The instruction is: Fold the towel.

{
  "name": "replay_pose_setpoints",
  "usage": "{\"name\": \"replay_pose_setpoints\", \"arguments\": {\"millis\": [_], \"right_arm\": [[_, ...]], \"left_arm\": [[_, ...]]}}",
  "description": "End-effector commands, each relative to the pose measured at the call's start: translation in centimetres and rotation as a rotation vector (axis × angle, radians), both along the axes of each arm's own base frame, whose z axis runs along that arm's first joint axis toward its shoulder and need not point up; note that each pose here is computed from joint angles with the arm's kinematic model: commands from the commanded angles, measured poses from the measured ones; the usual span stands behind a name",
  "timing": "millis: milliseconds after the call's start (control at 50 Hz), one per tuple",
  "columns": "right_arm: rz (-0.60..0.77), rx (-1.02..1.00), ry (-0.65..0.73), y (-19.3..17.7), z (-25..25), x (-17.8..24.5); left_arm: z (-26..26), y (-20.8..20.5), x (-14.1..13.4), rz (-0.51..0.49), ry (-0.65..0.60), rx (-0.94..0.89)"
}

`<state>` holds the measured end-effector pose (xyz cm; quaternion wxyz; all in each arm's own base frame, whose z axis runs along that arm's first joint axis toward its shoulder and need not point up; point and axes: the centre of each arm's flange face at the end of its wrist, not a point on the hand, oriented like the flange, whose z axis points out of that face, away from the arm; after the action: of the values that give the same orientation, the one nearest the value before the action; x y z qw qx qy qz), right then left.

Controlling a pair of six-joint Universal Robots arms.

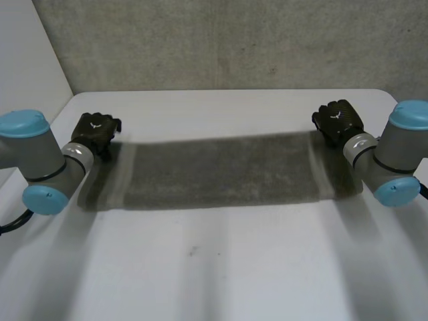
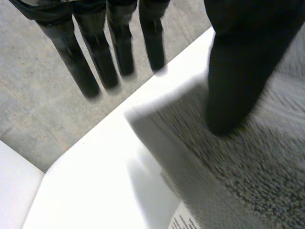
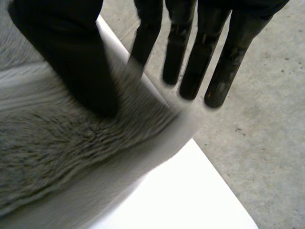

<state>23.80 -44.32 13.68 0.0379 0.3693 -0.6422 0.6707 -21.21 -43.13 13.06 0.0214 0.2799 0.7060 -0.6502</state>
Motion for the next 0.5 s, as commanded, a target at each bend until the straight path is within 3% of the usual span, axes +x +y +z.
{"name": "replay_pose_setpoints", "arguments": {"millis": [20, 280, 380, 500], "right_arm": [[0.03, -0.021, -0.003, 0.4, -0.2, 1.0], [-0.016, -0.043, -0.027, 4.3, 5.7, -0.5], [-0.054, 0.114, -0.074, 7.7, 5.9, -1.9], [-0.13, 0.299, -0.097, 8.9, 4.6, -4.4]], "left_arm": [[-0.7, 1.4, -1.2, -0.028, -0.006, 0.038], [4.3, 7.8, -0.6, -0.036, 0.023, 0.048], [5.6, 11.1, 0.0, -0.024, 0.095, 0.071], [5.8, 13.7, 0.7, 0.001, 0.208, 0.099]]}}
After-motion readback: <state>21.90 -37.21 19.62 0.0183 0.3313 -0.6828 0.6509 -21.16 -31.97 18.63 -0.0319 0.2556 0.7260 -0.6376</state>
